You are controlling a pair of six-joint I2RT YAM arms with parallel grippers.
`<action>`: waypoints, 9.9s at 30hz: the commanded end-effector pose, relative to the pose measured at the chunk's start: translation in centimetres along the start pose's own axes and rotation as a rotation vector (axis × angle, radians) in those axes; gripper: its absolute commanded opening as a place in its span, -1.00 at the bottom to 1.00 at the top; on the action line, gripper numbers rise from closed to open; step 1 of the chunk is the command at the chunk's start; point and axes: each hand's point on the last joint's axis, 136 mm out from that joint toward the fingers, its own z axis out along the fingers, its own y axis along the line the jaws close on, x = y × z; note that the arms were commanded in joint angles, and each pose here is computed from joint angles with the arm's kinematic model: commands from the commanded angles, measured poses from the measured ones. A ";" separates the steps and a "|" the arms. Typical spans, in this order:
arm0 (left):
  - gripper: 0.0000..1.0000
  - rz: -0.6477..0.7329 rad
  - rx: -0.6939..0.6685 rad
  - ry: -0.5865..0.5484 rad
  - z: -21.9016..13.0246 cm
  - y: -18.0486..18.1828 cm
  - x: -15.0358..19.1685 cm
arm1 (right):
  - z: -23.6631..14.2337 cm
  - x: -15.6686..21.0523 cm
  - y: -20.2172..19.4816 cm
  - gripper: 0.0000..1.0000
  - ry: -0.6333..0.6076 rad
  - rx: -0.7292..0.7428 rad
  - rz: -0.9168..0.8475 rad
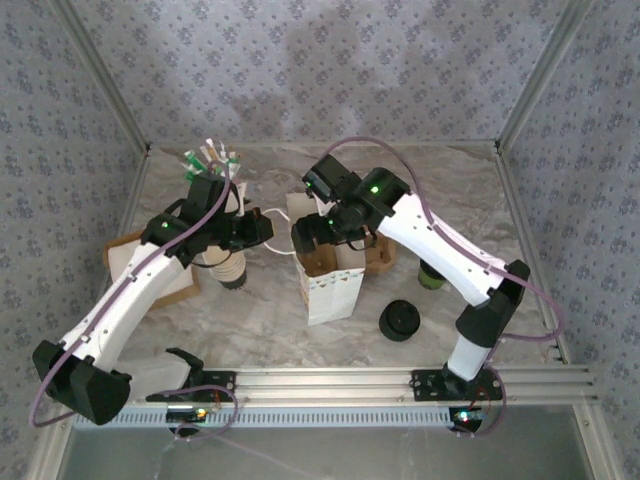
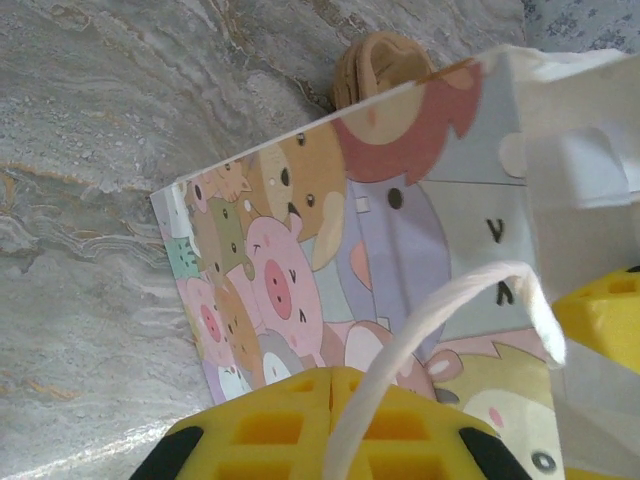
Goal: Pack the takeout coffee
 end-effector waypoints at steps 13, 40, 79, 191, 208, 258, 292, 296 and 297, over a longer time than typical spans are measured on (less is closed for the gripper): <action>-0.86 0.001 -0.004 -0.054 -2.3 0.4 -1.4 | -9.8 -1.8 1.8 1.00 -0.272 -0.163 -0.042; -0.85 0.005 -0.042 -0.103 -5.6 0.9 -2.8 | -11.8 3.1 -7.1 1.00 -0.317 -0.093 0.114; 0.99 -0.004 -0.115 -0.205 -12.5 3.2 2.6 | -9.7 9.2 -20.9 1.00 -0.226 0.393 0.479; 0.78 0.272 -0.090 -0.062 -9.2 0.1 6.8 | 1.4 12.1 -29.7 0.68 0.328 0.408 0.539; 0.78 0.269 -0.081 -0.050 -8.7 0.0 6.7 | 2.4 12.5 -29.2 0.67 0.362 0.384 0.534; 0.87 0.215 -0.225 -0.279 -12.0 0.1 -2.0 | -11.7 6.4 -20.7 0.27 -0.104 0.328 0.326; 0.88 0.183 0.110 -0.097 -3.5 -2.1 -12.8 | -17.0 1.5 0.2 0.26 -0.246 -0.101 -0.183; 0.88 0.183 0.126 -0.075 -2.4 -1.9 -13.1 | -16.1 1.1 1.1 0.26 -0.216 -0.108 -0.198; 0.88 0.181 0.137 -0.064 -2.1 -1.9 -13.0 | -15.8 0.9 1.2 0.26 -0.206 -0.105 -0.199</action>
